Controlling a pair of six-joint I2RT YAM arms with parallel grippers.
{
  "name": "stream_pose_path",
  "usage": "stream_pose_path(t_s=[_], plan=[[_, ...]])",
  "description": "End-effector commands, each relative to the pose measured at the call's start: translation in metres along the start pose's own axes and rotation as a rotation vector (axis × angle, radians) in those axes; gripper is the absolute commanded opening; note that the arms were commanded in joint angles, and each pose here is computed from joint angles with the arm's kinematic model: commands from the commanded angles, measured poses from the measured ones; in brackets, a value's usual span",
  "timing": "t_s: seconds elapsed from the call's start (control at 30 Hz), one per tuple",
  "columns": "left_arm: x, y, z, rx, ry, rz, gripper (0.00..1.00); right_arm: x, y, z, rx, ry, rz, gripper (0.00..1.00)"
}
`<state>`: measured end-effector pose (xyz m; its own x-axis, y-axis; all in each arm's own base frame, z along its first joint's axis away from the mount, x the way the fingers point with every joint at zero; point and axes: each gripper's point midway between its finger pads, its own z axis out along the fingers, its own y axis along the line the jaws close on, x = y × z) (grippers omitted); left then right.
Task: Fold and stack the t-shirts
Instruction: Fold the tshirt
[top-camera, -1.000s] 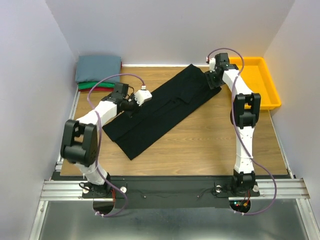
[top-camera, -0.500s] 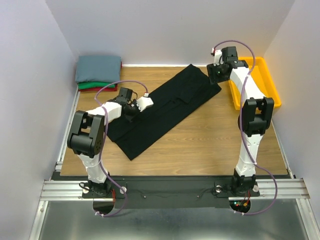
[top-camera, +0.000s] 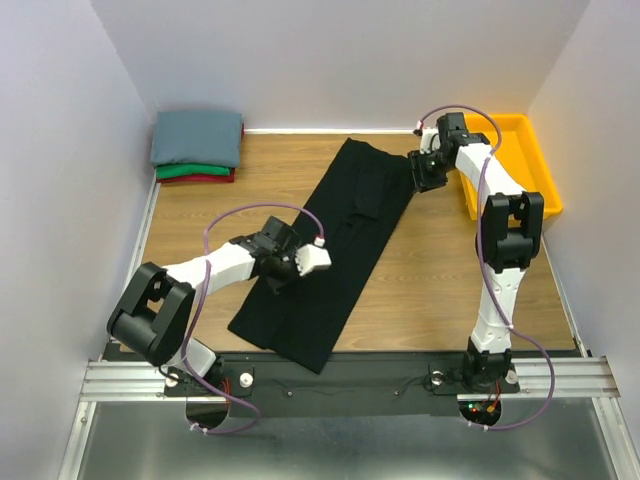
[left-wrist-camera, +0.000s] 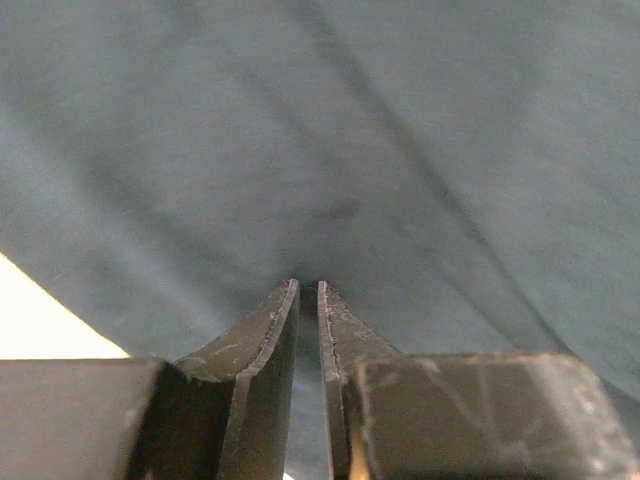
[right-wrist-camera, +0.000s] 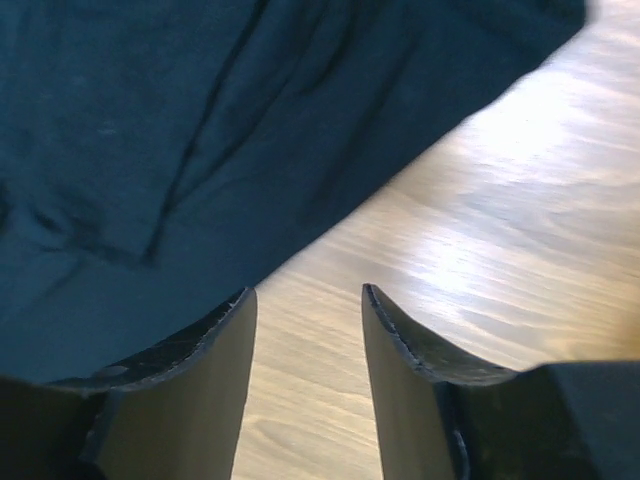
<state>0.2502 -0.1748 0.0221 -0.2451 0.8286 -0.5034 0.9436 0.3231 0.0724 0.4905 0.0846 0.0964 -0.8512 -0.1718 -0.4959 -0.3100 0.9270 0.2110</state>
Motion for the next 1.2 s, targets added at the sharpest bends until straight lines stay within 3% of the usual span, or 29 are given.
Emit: stream_pose_path(t_s=[0.0, 0.3, 0.57, 0.77, 0.93, 1.17], plan=[[-0.011, -0.050, -0.015, 0.133, -0.012, 0.018, 0.27, 0.002, 0.025, 0.009, -0.142, 0.009, 0.044, 0.50], [-0.054, -0.032, -0.027, 0.096, -0.116, 0.018, 0.30, 0.013, 0.041, 0.056, -0.165, 0.083, 0.039, 0.28], [-0.064, 0.001, -0.038, 0.000, -0.212, -0.072, 0.31, 0.015, 0.020, 0.109, -0.033, 0.125, 0.061, 0.18], [-0.058, 0.035, -0.046, -0.026, -0.292, -0.239, 0.31, -0.015, 0.025, 0.142, -0.030, 0.058, 0.049, 0.18], [-0.050, 0.044, -0.032, -0.010, -0.261, -0.283, 0.31, -0.042, 0.028, 0.160, 0.009, -0.030, -0.006, 0.19], [-0.060, 0.052, -0.011, 0.047, -0.265, -0.362, 0.31, -0.088, 0.025, 0.148, 0.059, -0.191, -0.038, 0.22]])
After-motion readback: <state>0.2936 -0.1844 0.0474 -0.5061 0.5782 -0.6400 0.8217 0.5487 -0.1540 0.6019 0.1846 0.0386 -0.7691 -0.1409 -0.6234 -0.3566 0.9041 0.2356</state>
